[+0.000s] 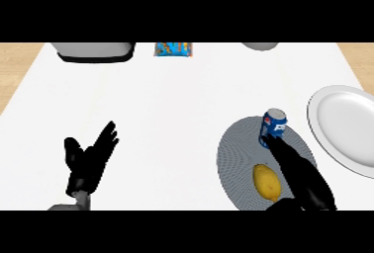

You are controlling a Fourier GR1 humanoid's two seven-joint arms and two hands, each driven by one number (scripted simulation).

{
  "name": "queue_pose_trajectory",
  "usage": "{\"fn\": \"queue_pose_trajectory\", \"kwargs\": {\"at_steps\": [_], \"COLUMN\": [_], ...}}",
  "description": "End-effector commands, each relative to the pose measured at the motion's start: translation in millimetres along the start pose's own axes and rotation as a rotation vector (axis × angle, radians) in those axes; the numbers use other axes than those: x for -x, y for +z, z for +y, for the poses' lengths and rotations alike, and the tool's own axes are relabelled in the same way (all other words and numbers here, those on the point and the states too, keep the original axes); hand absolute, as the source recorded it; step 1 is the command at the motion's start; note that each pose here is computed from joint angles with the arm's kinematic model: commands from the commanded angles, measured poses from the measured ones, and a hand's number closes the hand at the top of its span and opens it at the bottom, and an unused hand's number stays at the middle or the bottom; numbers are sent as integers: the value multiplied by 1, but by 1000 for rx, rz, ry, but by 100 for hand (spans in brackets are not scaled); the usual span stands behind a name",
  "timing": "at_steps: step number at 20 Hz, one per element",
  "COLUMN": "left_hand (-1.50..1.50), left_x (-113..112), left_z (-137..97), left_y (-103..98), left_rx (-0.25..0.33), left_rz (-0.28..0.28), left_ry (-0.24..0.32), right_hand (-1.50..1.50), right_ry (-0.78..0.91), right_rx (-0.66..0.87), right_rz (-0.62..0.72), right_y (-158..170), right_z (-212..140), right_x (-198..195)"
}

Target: Pick the lemon from the placemat and place it in the plate

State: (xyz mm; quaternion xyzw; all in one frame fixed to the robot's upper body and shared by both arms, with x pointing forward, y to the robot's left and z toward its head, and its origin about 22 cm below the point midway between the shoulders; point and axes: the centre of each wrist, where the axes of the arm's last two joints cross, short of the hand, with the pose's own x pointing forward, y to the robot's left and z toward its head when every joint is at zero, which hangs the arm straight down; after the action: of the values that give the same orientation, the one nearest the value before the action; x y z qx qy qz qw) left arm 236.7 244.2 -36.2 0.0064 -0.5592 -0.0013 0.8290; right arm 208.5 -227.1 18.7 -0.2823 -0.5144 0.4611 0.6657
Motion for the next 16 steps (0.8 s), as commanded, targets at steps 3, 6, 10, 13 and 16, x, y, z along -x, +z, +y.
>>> {"fn": "queue_pose_trajectory", "kwargs": {"at_steps": [3, 6, 10, 13, 16], "left_hand": [0, 0, 0, 0, 0], "left_x": [-10, -10, -1, 14, 2], "left_z": [-7, 12, 13, -20, 10], "left_y": [-8, 4, 13, -4, 0], "left_rx": [9, 30, 10, 15, 2], "left_rz": [1, -17, -11, 5, -3], "left_ry": [15, -6, -9, -3, 10], "right_hand": [-150, -150, 150, 150, 150], "right_ry": [18, 40, 149, 171, 183], "right_rx": [-37, -69, -104, -55, -35], "right_rz": [3, 23, -58, -71, -66], "right_y": [-17, -20, -12, -36, -38], "right_z": [14, 19, 38, 45, 25], "right_x": [21, 25, 21, -5, 26]}}
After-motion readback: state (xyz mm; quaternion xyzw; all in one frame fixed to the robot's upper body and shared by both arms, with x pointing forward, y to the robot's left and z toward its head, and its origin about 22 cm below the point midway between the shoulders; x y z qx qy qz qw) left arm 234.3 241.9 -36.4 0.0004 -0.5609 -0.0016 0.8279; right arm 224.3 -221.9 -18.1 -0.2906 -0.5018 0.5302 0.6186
